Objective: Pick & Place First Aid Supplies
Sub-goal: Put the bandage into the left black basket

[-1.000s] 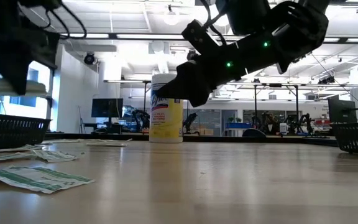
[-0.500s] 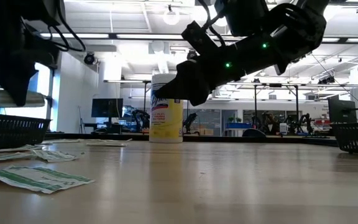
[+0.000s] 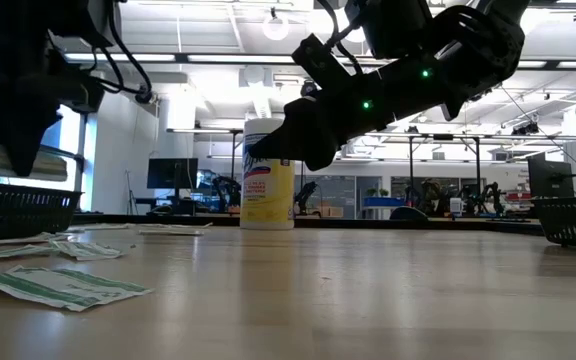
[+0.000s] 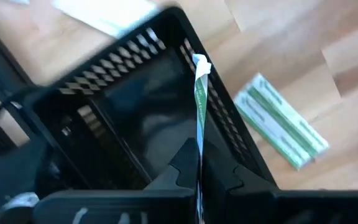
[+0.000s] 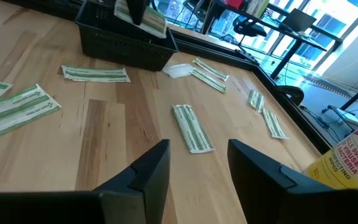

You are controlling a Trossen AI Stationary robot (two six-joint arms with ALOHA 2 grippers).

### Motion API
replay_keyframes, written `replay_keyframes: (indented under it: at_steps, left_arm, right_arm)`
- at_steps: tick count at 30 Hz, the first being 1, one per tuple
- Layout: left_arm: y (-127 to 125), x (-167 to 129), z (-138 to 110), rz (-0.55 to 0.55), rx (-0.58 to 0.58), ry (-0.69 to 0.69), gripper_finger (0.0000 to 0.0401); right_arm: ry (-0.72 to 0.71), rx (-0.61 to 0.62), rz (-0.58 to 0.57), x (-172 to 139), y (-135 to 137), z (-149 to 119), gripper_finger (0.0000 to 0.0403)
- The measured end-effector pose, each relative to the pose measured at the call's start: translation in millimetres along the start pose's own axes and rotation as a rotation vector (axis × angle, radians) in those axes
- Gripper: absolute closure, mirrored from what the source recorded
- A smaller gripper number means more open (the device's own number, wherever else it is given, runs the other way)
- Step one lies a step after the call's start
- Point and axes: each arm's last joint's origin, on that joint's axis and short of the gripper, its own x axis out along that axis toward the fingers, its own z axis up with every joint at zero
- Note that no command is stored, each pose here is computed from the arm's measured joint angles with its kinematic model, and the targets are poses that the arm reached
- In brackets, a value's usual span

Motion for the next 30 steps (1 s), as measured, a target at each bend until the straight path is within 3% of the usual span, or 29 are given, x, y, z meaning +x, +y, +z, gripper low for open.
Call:
replay_keyframes:
  at_steps: [7,14,22,30]
  left_arm:
    - [-1.2,0.6,-1.0,-0.017,0.019,0.043,0.0401]
    - [-11.1,13.1,-0.1,0.037,-0.047,0.139,0.0401]
    - [-18.7,26.3,1.7,0.117,-0.015,0.178,0.0401]
    - [-26.7,30.8,5.0,0.066,0.03,0.153,0.0395]
  right_arm:
    - [0.001,-0.001,0.0,0.0,0.0,-0.2,0.0251]
    - [0.009,0.001,0.002,-0.1,0.2,-1.1,0.0252]
    - [0.011,-0.003,0.003,-0.1,0.3,-1.3,0.0257]
    - [0.02,-0.011,0.005,-0.1,0.5,-2.3,0.0258]
